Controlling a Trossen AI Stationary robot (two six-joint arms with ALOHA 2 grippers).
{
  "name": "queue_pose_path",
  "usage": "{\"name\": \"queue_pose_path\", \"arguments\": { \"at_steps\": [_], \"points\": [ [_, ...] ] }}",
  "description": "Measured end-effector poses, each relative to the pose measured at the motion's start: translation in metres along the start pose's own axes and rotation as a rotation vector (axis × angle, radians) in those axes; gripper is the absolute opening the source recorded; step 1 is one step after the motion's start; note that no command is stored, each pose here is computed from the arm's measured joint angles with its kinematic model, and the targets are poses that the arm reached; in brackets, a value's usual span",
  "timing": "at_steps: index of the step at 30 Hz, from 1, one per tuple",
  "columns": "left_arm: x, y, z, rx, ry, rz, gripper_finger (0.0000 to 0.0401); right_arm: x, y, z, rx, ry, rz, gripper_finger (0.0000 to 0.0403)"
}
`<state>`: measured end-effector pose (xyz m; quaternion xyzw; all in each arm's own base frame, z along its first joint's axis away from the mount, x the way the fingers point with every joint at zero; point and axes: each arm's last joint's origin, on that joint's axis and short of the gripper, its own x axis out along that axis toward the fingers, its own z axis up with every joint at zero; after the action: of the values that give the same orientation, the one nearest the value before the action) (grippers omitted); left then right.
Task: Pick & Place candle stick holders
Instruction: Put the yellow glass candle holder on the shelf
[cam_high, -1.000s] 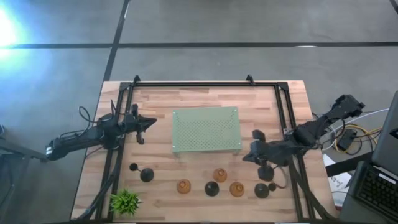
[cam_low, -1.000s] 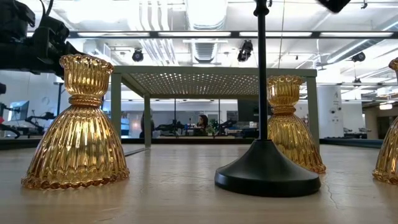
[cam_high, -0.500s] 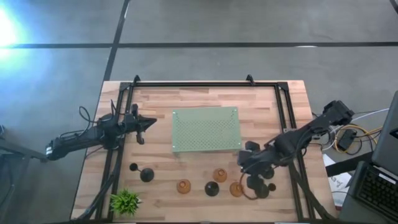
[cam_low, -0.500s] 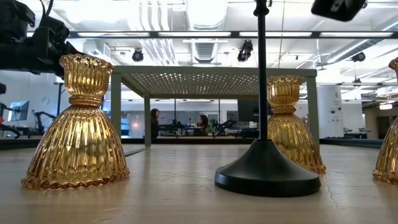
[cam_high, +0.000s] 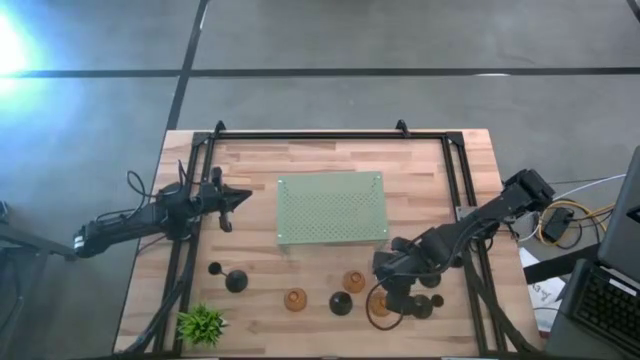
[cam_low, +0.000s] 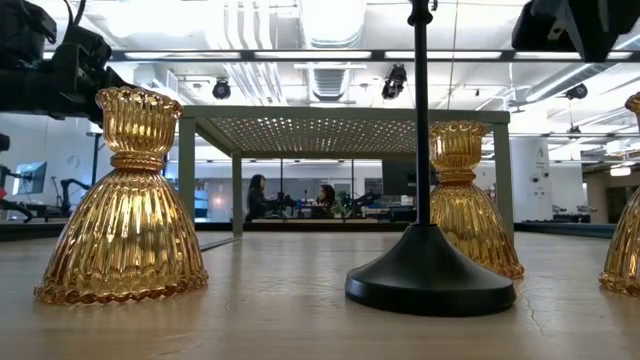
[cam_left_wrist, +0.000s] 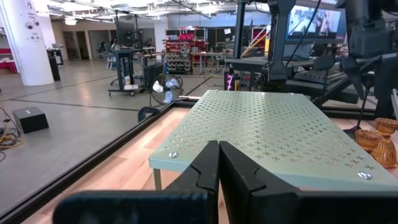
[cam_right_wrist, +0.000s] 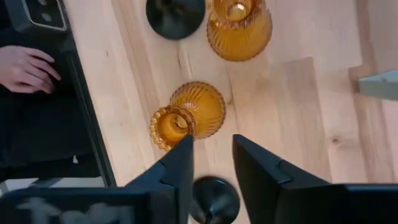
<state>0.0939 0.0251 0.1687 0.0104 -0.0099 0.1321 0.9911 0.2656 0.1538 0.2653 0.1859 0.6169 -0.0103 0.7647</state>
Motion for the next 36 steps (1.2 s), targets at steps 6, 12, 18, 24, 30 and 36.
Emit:
{"name": "queue_pose_path", "arguments": {
  "at_steps": [6, 12, 18, 24, 30, 36],
  "points": [
    [0.0, 0.0, 0.0, 0.0, 0.0, 0.0, 0.0014, 0.01, 0.002, 0.002, 0.018, 0.032, -0.005, 0.0145],
    [0.0, 0.0, 0.0, 0.0, 0.0, 0.0, 0.0014, 0.024, 0.003, 0.003, 0.026, 0.081, -0.015, 0.0149],
    [0.0, 0.0, 0.0, 0.0, 0.0, 0.0, 0.0014, 0.031, 0.004, 0.003, 0.026, 0.107, -0.015, 0.0132],
    [0.0, 0.0, 0.0, 0.0, 0.0, 0.0, 0.0014, 0.033, 0.006, 0.003, 0.026, 0.1, -0.006, 0.0116],
    [0.0, 0.0, 0.0, 0.0, 0.0, 0.0, 0.0014, 0.033, 0.007, 0.004, 0.041, 0.092, 0.003, 0.0111],
    [0.0, 0.0, 0.0, 0.0, 0.0, 0.0, 0.0014, 0.035, 0.008, 0.003, 0.045, 0.088, 0.009, 0.0119]
  ]
}}
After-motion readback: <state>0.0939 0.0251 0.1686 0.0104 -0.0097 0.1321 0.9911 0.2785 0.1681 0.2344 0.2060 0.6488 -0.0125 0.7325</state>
